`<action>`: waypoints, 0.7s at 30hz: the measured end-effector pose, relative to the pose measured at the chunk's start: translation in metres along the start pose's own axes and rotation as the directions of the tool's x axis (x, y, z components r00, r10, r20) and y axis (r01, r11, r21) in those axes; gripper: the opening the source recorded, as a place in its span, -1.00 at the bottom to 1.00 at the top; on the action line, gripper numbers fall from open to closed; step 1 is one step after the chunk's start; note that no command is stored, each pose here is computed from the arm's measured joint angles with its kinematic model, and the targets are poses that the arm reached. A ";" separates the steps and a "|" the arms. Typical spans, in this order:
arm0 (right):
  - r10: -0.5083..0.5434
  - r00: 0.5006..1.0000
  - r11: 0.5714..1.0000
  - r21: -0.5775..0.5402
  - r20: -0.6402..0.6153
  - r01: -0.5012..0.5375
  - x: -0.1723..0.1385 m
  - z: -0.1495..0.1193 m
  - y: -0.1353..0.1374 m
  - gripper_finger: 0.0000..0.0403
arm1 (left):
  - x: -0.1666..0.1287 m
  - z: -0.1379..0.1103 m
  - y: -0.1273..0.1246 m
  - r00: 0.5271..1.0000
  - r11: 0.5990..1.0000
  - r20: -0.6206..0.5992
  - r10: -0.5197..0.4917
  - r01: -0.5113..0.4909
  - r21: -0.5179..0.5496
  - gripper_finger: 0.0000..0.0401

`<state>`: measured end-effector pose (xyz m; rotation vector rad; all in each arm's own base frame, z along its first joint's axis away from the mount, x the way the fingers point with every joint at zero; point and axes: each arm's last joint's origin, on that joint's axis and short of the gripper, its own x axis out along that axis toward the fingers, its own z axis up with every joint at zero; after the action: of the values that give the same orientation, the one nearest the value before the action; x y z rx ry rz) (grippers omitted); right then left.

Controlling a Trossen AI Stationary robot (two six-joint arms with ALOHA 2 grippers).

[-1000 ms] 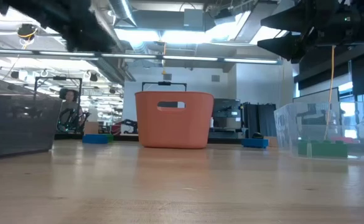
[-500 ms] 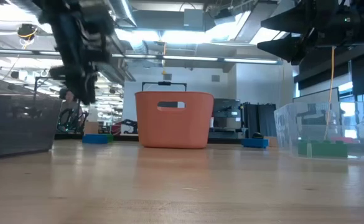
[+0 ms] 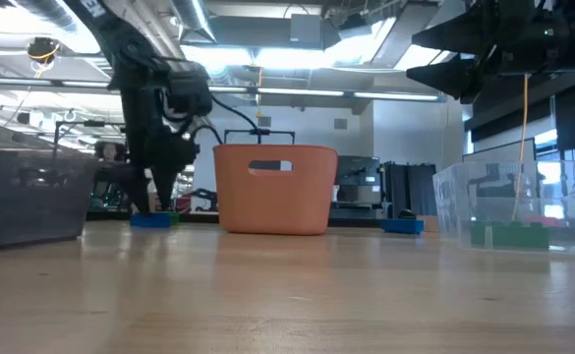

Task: Sort & place blocks by color
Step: Put the top left blue game piece into the orange bin

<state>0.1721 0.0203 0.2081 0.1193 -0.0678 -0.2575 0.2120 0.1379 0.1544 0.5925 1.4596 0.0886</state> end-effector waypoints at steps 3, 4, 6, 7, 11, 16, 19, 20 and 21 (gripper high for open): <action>-0.001 1.000 1.000 0.020 -0.006 0.001 0.000 -0.001 0.000 0.79 | 0.009 -0.004 0.003 1.000 1.000 -0.022 -0.012 0.012 -0.003 0.05; -0.001 1.000 1.000 0.020 -0.010 0.001 0.000 -0.001 0.000 0.79 | 0.011 -0.006 0.003 0.999 1.000 -0.031 -0.021 0.021 -0.004 0.05; -0.002 1.000 1.000 0.016 -0.021 0.003 0.000 -0.002 0.000 0.79 | 0.014 -0.008 0.004 0.999 0.999 -0.040 -0.035 0.035 -0.012 0.05; -0.003 1.000 1.000 0.014 -0.026 0.003 0.000 -0.003 0.000 0.79 | 0.014 -0.008 0.004 0.998 0.999 -0.039 -0.041 0.040 -0.023 0.05; -0.005 0.999 1.000 0.007 -0.042 0.005 0.000 -0.004 -0.001 0.79 | 0.013 -0.009 0.000 0.996 0.997 -0.051 -0.071 0.069 -0.037 0.05; -0.005 0.999 1.000 0.007 -0.042 0.005 0.000 -0.004 -0.001 0.79 | 0.006 -0.005 -0.009 0.993 0.994 -0.065 -0.101 0.099 -0.035 0.05; -0.005 0.999 1.000 0.006 -0.042 0.005 0.000 -0.004 -0.001 0.79 | 0.004 0.000 -0.015 0.992 0.994 -0.063 -0.108 0.105 -0.041 0.05; -0.005 0.999 1.000 0.006 -0.042 0.005 0.000 -0.004 -0.001 0.79 | 0.003 0.002 -0.017 0.992 0.993 -0.063 -0.112 0.110 -0.031 0.05; -0.005 0.999 1.000 0.006 -0.042 0.005 0.000 -0.004 -0.001 0.79 | 0.003 0.004 -0.018 0.991 0.993 -0.062 -0.115 0.114 -0.021 0.05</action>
<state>0.1722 0.0204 0.2037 0.1306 -0.0267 -0.2599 0.2103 0.1222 0.1442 0.4944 1.5497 0.0297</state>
